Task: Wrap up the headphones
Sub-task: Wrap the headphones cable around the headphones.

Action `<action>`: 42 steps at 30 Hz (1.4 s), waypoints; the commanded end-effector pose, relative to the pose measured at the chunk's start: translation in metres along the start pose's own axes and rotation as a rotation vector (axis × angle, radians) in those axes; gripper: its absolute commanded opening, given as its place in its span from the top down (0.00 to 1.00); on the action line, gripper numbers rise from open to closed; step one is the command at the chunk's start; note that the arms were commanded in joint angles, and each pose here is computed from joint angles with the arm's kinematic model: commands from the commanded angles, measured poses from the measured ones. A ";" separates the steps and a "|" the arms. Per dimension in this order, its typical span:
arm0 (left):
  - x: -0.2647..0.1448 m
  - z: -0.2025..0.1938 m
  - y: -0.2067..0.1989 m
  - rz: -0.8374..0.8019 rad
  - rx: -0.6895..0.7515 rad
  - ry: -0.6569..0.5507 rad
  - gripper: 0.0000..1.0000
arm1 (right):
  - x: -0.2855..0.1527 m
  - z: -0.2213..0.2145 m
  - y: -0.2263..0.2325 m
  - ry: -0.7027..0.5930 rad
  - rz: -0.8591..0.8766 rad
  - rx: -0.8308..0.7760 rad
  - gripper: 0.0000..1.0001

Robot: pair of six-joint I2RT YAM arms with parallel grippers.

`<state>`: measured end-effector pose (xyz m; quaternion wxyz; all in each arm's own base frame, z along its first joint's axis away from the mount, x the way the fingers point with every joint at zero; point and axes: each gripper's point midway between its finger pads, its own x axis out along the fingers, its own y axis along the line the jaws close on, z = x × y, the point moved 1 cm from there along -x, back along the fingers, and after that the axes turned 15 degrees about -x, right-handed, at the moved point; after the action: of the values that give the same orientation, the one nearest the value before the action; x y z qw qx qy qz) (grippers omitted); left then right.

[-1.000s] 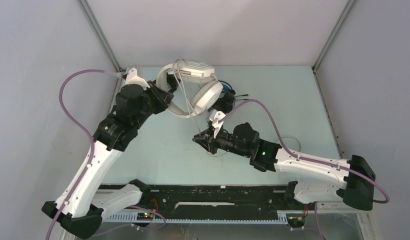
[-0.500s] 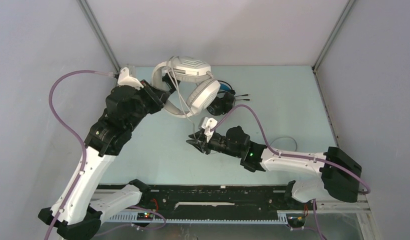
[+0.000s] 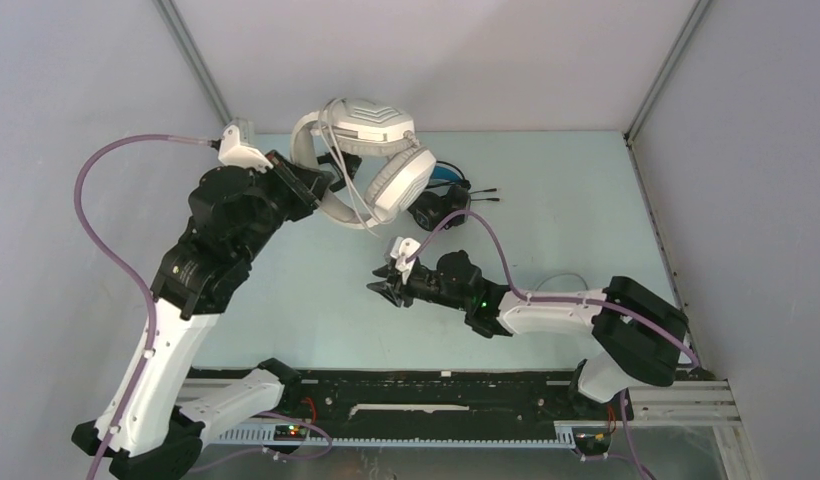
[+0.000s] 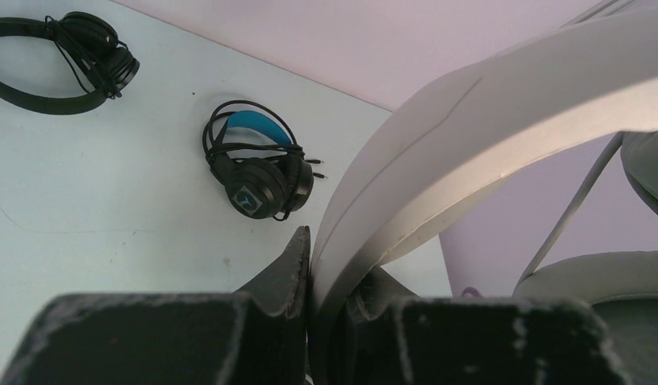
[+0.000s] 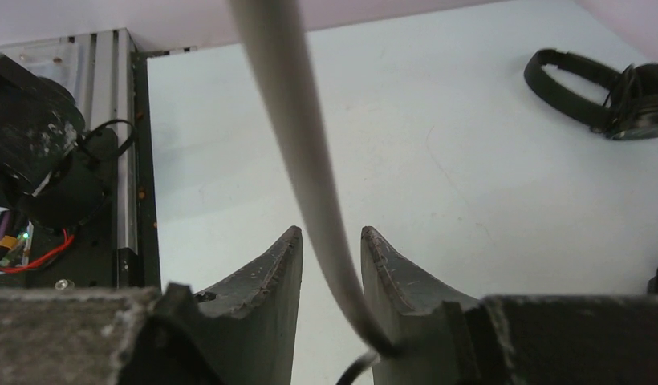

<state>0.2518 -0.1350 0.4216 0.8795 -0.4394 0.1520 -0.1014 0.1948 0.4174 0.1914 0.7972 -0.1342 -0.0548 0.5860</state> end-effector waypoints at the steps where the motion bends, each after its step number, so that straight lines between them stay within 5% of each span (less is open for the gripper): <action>1: -0.019 0.028 -0.039 -0.130 -0.049 -0.074 1.00 | 0.008 -0.005 0.000 -0.025 -0.007 0.002 0.65; 6: -0.023 0.032 -0.037 -0.115 -0.036 -0.088 1.00 | 0.001 -0.024 0.002 -0.009 -0.036 0.026 0.76; 12: -0.026 0.040 -0.037 -0.118 -0.021 -0.103 1.00 | -0.013 -0.047 -0.003 0.028 -0.125 0.073 1.00; 35: -0.024 0.077 -0.008 0.018 0.081 -0.194 1.00 | -0.044 -0.053 -0.001 0.037 -0.158 0.105 1.00; 42: -0.021 0.054 -0.030 -0.146 0.166 -0.053 1.00 | -0.046 -0.052 -0.011 0.025 -0.173 0.144 1.00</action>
<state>0.2624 -0.0808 0.4137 0.9118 -0.3749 0.1640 -0.0344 0.1941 0.3699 0.1380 0.8437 -0.0996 -0.0100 0.5275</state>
